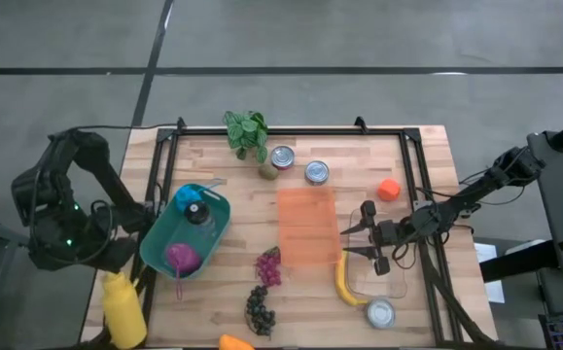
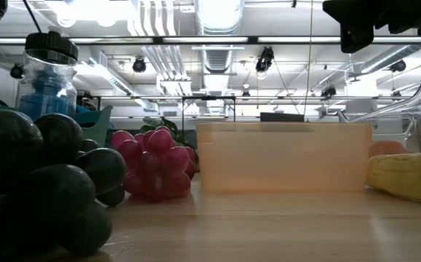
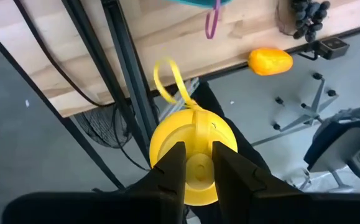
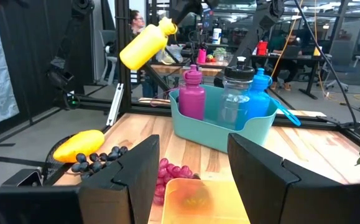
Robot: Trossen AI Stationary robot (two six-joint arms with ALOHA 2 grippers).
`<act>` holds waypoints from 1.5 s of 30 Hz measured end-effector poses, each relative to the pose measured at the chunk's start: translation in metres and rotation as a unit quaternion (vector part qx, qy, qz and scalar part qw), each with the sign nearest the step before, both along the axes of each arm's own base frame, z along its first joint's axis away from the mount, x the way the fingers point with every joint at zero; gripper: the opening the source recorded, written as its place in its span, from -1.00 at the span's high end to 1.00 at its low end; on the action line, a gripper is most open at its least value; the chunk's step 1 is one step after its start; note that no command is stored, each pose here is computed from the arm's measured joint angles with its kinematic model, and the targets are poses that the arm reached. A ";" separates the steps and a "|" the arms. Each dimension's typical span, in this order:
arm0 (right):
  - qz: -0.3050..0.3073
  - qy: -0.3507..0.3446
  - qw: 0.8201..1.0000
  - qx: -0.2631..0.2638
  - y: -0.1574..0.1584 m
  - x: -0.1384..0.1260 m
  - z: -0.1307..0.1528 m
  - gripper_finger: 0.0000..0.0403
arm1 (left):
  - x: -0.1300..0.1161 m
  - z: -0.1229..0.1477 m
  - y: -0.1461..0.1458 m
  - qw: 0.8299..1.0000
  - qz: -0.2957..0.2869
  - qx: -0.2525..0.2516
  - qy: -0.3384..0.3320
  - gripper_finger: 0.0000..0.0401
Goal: Pick & Place Food Item
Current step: Put the yellow water bottle into the green bin
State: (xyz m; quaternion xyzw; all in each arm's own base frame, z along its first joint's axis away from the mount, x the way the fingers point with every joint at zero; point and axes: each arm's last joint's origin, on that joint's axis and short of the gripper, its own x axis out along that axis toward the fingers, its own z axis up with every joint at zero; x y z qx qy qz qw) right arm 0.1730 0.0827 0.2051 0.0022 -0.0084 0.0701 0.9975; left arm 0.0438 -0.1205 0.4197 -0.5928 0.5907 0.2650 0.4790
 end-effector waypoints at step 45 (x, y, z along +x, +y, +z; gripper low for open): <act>0.000 0.000 1.000 0.000 0.000 0.000 0.000 0.06 | 0.008 0.018 0.019 0.970 0.021 0.070 -0.232 0.67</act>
